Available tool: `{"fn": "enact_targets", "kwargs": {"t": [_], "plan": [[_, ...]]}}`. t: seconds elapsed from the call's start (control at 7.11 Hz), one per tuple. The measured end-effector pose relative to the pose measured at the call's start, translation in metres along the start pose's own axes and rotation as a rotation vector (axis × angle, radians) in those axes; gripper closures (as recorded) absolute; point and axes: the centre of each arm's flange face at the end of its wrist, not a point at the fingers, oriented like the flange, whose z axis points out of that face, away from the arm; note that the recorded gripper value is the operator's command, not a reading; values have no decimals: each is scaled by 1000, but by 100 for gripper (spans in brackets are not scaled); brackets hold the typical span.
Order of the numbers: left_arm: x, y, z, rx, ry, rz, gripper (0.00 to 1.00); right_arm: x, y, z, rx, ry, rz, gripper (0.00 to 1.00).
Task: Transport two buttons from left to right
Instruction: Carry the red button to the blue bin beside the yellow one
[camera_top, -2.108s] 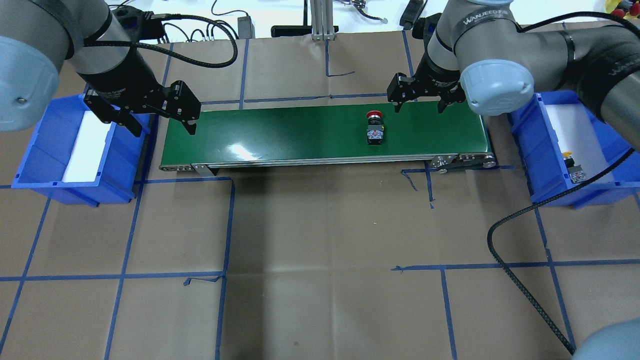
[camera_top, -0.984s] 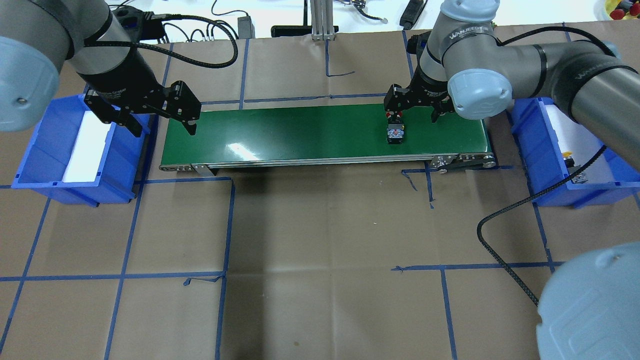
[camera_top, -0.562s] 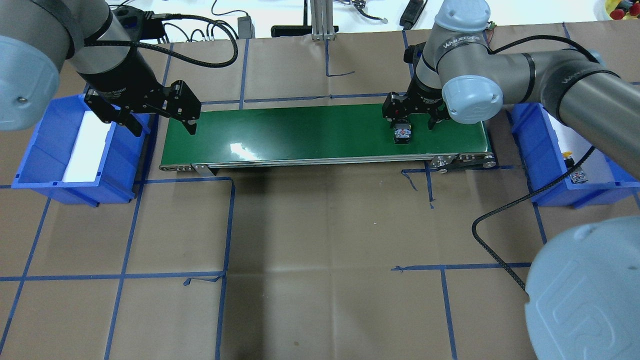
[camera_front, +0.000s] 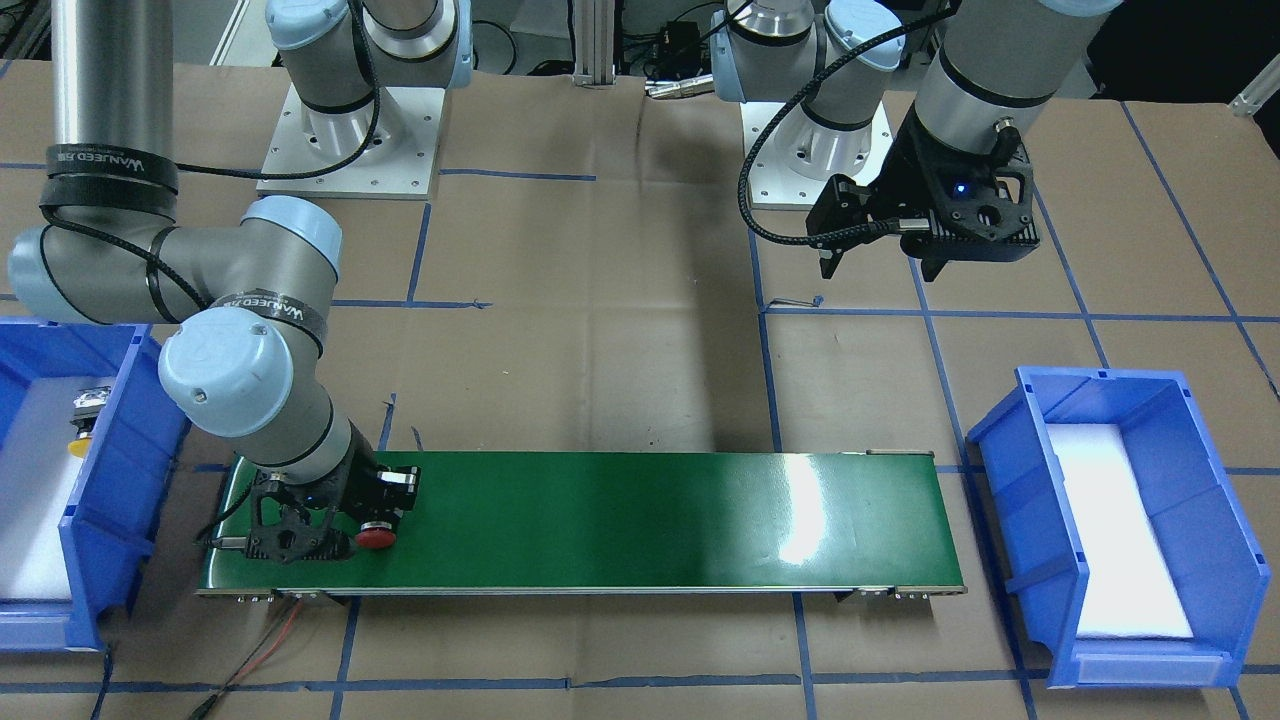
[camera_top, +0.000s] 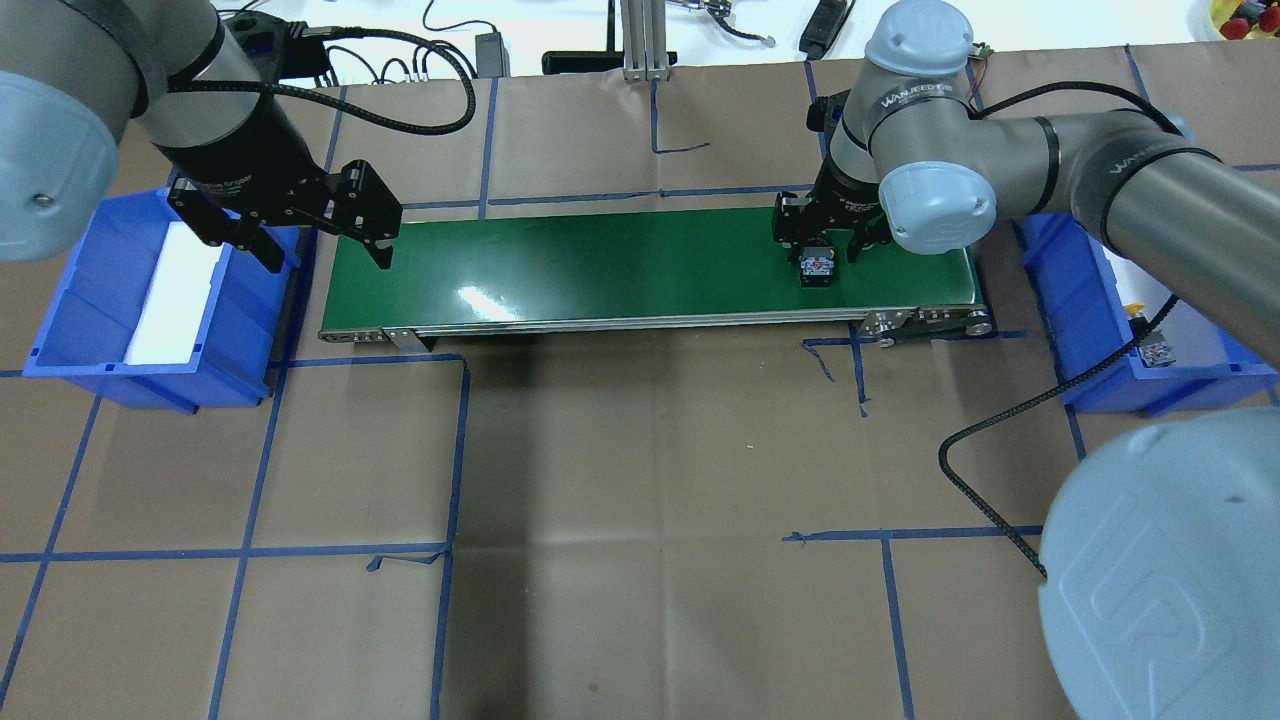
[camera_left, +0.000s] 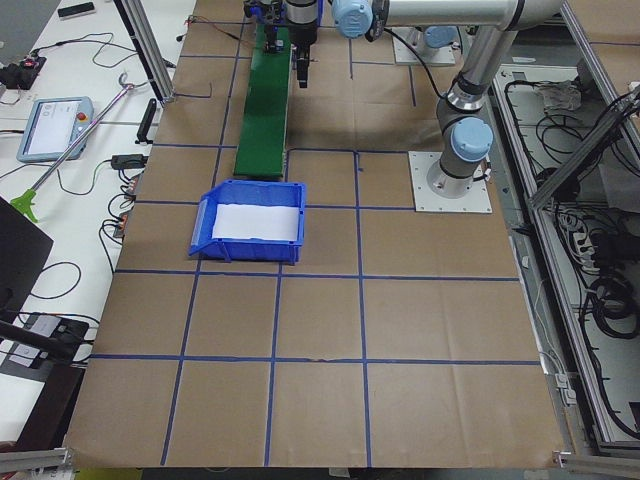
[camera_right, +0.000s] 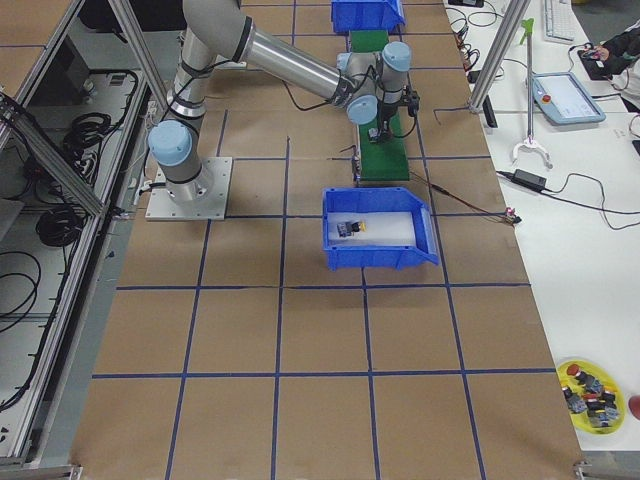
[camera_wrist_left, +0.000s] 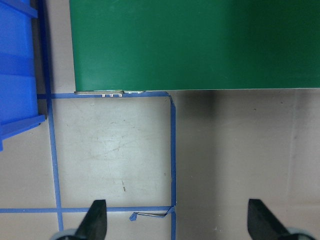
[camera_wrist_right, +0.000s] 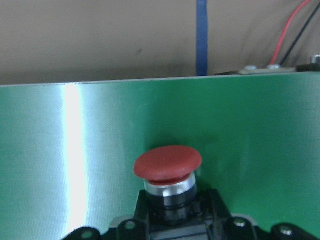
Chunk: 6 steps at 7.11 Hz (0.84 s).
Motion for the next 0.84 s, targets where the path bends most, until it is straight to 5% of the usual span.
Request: {"fn": "enact_targets", "kwargs": {"t": [0.84], "plan": [[0, 0, -1, 2, 1, 0, 0, 178, -35, -173, 37, 19, -44, 94]]}}
